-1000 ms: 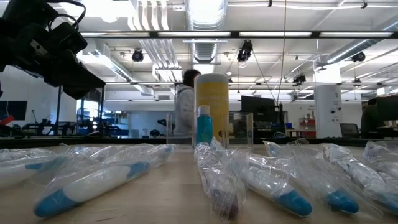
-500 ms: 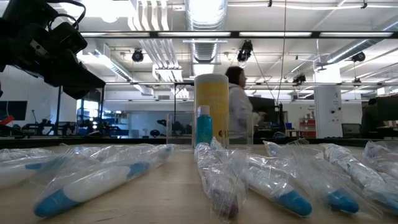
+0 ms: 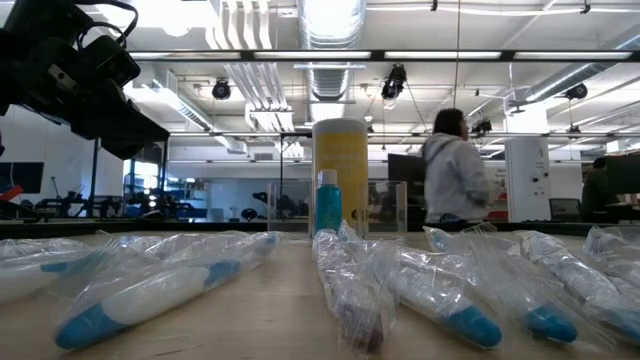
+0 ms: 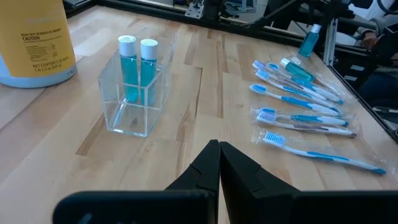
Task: Pick & Place toothbrushing station
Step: Put the blue mouthwash into the middle of the transparent organizer
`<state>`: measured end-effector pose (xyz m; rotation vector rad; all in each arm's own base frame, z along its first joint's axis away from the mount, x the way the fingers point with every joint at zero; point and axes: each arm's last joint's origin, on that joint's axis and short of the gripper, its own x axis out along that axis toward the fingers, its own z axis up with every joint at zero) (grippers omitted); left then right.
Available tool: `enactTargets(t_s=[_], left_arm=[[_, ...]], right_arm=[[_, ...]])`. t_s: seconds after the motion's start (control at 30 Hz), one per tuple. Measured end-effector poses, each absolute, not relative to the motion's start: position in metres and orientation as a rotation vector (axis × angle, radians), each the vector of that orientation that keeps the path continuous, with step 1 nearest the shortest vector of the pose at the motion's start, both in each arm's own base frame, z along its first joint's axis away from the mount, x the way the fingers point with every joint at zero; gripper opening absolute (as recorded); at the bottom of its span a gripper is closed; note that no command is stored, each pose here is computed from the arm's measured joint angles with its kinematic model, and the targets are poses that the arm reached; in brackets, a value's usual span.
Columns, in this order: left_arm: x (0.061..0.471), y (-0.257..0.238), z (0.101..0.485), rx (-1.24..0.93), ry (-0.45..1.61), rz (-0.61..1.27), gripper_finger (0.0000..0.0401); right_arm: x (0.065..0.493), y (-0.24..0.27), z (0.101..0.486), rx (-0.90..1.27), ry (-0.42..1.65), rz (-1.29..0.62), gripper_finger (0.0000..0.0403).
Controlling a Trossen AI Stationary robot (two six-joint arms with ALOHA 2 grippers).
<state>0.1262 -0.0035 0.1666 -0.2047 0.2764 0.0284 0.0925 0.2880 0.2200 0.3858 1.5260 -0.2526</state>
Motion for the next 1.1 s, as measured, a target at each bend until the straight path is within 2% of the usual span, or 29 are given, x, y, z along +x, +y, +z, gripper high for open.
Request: enactTargets(t_s=[0.43, 0.77, 1.1], left_arm=[[0.1262, -0.0035, 0.1666, -0.201, 0.277, 0.028, 0.0012], [0.1262, -0.0035, 0.1666, -0.201, 0.277, 0.028, 0.0012], [0.1262, -0.0035, 0.1666, -0.201, 0.277, 0.028, 0.0012]], right_arm=[[0.0929, 0.2896, 0.2164, 0.403, 1.529, -0.229, 0.0167], [0.0928, 0.2902, 0.2145, 0.411, 1.536, -0.22, 0.0138], [0.0923, 0.2902, 0.2136, 0.419, 1.577, -0.215, 0.0093]])
